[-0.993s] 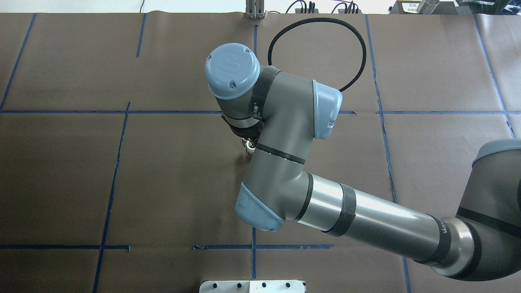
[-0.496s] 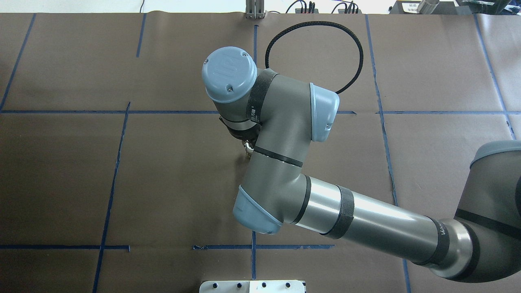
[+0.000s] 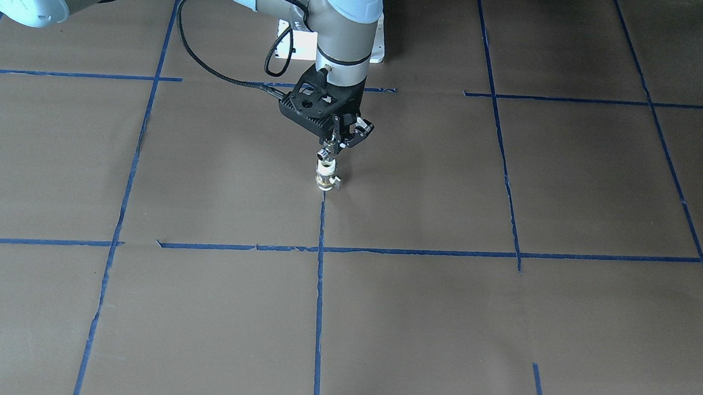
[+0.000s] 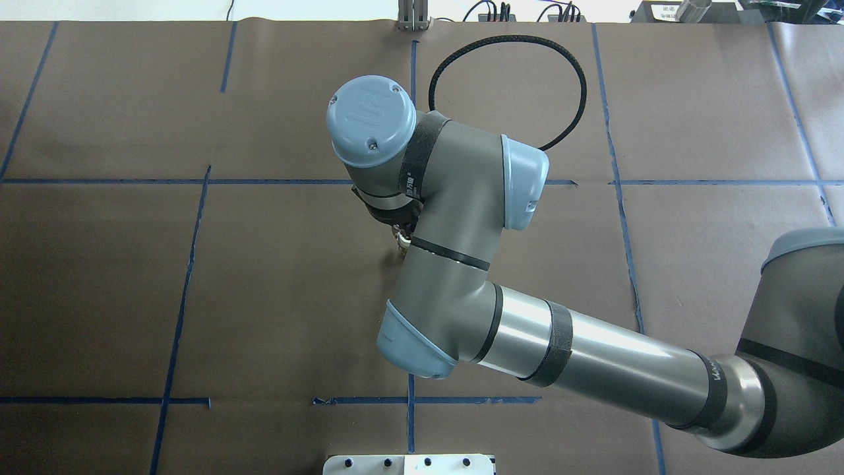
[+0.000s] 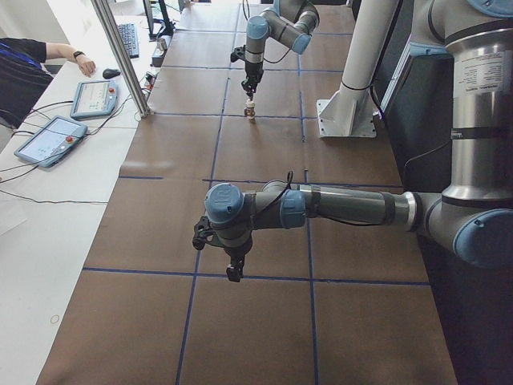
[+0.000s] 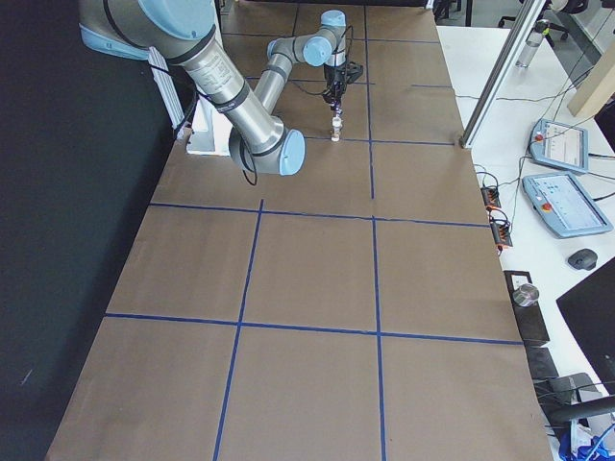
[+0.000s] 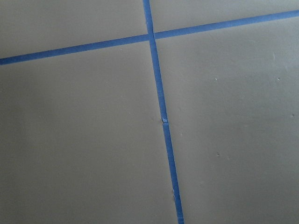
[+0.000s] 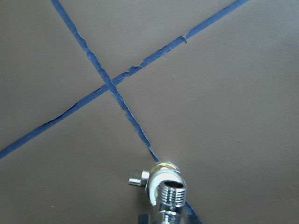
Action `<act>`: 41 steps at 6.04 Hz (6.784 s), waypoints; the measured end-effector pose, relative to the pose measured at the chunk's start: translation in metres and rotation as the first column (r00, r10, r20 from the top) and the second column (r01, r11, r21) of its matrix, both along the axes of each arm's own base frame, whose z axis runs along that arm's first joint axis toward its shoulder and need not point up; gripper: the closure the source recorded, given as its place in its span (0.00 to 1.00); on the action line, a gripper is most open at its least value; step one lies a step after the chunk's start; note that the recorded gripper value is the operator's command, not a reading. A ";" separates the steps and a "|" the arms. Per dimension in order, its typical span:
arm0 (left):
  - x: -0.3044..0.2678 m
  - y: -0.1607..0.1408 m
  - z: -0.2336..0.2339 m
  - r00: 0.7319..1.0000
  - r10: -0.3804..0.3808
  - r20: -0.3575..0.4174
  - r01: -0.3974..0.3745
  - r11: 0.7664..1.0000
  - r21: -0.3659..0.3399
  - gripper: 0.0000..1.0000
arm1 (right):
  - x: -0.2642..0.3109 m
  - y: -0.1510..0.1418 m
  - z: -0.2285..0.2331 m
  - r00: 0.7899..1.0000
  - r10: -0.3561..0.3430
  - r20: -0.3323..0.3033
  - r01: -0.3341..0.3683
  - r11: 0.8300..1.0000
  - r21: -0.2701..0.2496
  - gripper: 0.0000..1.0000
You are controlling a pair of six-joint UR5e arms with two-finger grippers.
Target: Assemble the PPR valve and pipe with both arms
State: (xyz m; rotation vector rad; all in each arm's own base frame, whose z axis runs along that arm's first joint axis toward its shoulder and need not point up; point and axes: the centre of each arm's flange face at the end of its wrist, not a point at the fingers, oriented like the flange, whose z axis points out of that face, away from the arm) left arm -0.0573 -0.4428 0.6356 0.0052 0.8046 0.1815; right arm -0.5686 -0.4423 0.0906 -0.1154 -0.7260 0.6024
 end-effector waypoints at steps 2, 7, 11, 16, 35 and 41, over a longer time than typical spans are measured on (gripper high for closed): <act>0.000 0.000 0.000 1.000 0.000 0.000 0.000 1.000 -0.001 0.00 | -0.003 -0.002 0.004 1.000 0.001 -0.009 -0.001 1.000 0.003 1.00; 0.000 0.000 0.000 1.000 0.000 0.000 0.000 1.000 0.001 0.00 | -0.008 0.002 0.012 1.000 -0.007 -0.021 0.007 1.000 0.000 1.00; 0.000 0.000 0.000 1.000 0.000 0.000 0.000 1.000 0.000 0.00 | -0.015 -0.001 0.025 1.000 -0.012 -0.026 0.012 1.000 0.001 0.48; 0.000 -0.004 0.000 1.000 0.000 0.000 0.000 1.000 0.001 0.00 | -0.025 -0.010 0.028 1.000 -0.018 0.009 0.018 0.999 0.040 0.00; -0.004 0.018 0.024 0.997 0.018 0.073 -0.015 0.999 -0.049 0.00 | 0.628 0.027 0.590 0.781 -0.617 -0.099 0.600 0.697 0.392 0.00; -0.004 0.019 0.027 0.997 0.018 0.074 -0.014 0.998 -0.055 0.00 | 0.627 0.029 0.591 0.784 -0.615 -0.085 0.593 0.701 0.396 0.00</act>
